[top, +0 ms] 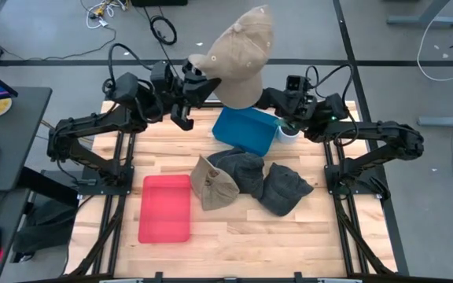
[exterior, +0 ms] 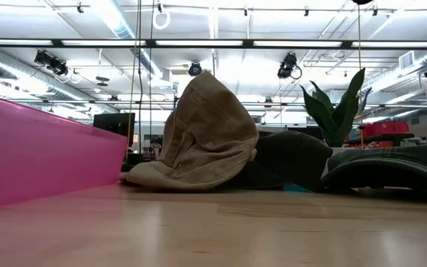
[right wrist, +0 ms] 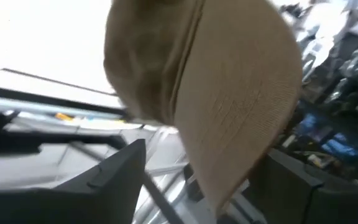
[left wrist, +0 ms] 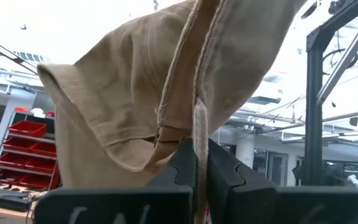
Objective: Pick & Place hat
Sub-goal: Put the left brown cap into the red bin
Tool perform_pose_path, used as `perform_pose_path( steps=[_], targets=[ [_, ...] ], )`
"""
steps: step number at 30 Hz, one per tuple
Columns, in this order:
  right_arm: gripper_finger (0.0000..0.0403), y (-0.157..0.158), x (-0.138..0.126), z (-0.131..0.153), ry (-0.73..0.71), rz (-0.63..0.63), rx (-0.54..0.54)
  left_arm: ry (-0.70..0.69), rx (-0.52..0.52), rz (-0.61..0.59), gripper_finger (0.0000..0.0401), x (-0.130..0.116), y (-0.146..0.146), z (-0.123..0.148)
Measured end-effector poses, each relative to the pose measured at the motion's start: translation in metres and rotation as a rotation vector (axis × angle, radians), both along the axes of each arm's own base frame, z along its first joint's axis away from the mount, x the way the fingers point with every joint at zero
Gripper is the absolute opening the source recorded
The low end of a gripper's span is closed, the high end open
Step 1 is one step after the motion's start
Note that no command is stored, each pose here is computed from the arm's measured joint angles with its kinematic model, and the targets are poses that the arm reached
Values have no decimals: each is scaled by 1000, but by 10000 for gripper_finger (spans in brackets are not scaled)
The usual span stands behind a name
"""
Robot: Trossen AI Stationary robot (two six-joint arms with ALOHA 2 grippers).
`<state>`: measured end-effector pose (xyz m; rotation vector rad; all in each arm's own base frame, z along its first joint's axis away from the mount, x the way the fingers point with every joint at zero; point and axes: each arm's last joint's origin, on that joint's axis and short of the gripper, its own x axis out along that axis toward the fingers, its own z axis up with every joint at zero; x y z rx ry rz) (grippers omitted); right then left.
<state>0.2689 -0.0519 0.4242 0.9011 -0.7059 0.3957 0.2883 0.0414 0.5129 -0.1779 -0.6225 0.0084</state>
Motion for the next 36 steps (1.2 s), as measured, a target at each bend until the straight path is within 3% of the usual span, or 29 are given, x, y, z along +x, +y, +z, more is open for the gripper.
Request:
perform_pose_path(
  steps=[6,11,16,23,30,36],
  targets=[
    [194,1,-3,2,-37,-4,-54,-1,1,0,11,1,0,0],
    [109,2,-3,3,-40,-18,-69,3,0,-1,15,1,0,0],
    [20,2,-6,5,-68,-46,-110,24,-8,7,44,2,1,-2],
    [10,3,-7,7,-91,-87,-145,58,-30,23,88,4,2,-5],
    [9,1,-7,7,-86,-136,-146,190,-119,-27,169,12,2,-18],
    [8,-6,-12,8,-79,-163,-170,269,-142,-176,252,11,-3,-22]
  ],
)
